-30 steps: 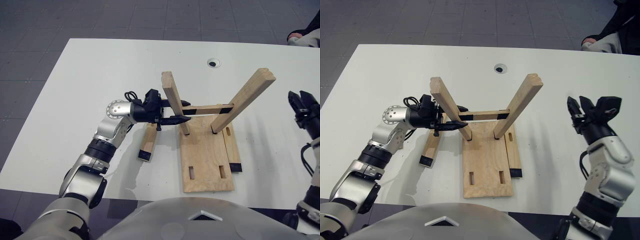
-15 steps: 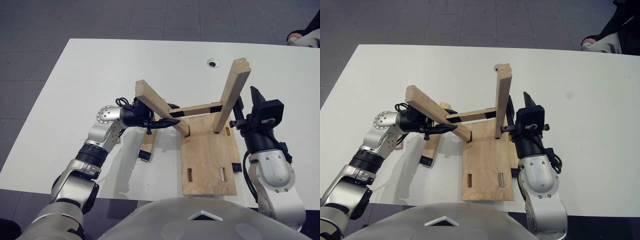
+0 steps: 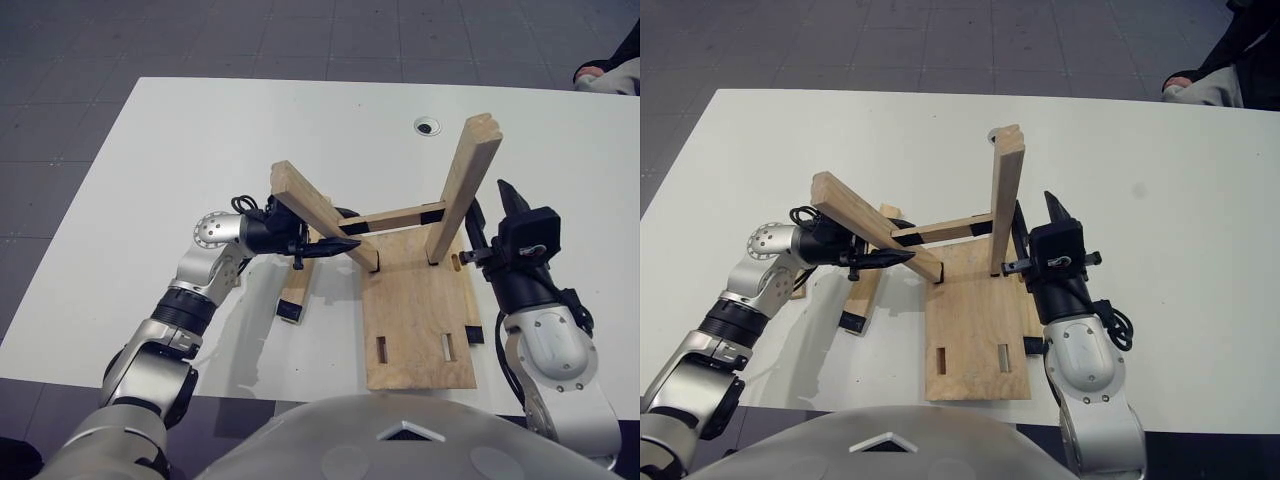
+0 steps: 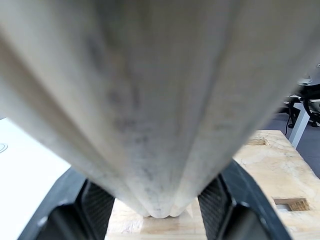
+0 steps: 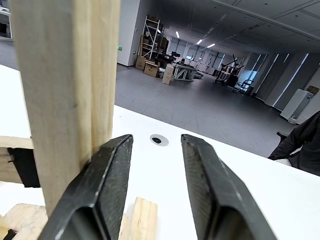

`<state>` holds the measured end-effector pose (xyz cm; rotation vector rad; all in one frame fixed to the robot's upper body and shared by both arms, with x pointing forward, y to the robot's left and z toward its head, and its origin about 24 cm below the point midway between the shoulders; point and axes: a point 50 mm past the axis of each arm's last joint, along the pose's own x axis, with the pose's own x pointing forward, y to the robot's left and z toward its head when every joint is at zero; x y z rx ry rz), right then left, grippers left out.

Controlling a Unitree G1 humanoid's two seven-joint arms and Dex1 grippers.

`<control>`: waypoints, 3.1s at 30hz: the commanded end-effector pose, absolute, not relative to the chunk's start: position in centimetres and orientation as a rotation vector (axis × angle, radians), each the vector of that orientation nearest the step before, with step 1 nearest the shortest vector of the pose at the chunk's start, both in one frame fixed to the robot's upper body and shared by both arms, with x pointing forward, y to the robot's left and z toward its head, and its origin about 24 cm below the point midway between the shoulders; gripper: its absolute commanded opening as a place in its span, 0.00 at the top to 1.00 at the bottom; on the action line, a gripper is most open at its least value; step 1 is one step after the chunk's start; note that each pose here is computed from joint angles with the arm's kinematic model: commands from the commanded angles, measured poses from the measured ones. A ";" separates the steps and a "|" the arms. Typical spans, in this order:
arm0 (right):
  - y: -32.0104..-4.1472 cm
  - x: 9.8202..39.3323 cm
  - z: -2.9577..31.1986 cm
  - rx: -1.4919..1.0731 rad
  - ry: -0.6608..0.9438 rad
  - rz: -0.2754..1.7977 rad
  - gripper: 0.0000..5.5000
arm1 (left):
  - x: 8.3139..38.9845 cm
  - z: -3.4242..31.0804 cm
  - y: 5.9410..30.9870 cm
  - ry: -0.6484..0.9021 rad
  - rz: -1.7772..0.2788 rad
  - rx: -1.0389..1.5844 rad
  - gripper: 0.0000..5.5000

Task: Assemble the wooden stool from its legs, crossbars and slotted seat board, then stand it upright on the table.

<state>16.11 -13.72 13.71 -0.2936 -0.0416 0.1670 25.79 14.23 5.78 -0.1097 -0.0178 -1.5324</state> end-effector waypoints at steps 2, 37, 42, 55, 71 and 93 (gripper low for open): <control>-16.4 16.7 13.0 -0.338 0.111 0.389 0.68 | 19.2 -3.9 15.0 0.680 -1.681 0.063 0.63; -26.2 19.4 9.2 -0.355 0.308 0.317 0.68 | 25.1 3.9 15.0 0.488 -1.674 0.089 0.28; -26.2 19.3 9.0 -0.358 0.312 0.332 0.68 | 25.5 4.6 15.4 0.457 -1.642 0.082 0.15; -26.2 19.4 9.2 -0.285 0.251 0.264 0.68 | 31.0 16.1 19.8 -0.086 -1.060 0.267 0.07; -25.2 19.7 7.8 -0.194 0.252 0.211 0.68 | 25.6 26.3 10.8 -0.282 -0.890 0.028 0.07; -24.6 19.3 7.8 -0.192 0.251 0.228 0.68 | 24.2 18.2 10.3 0.009 -0.883 -0.057 0.07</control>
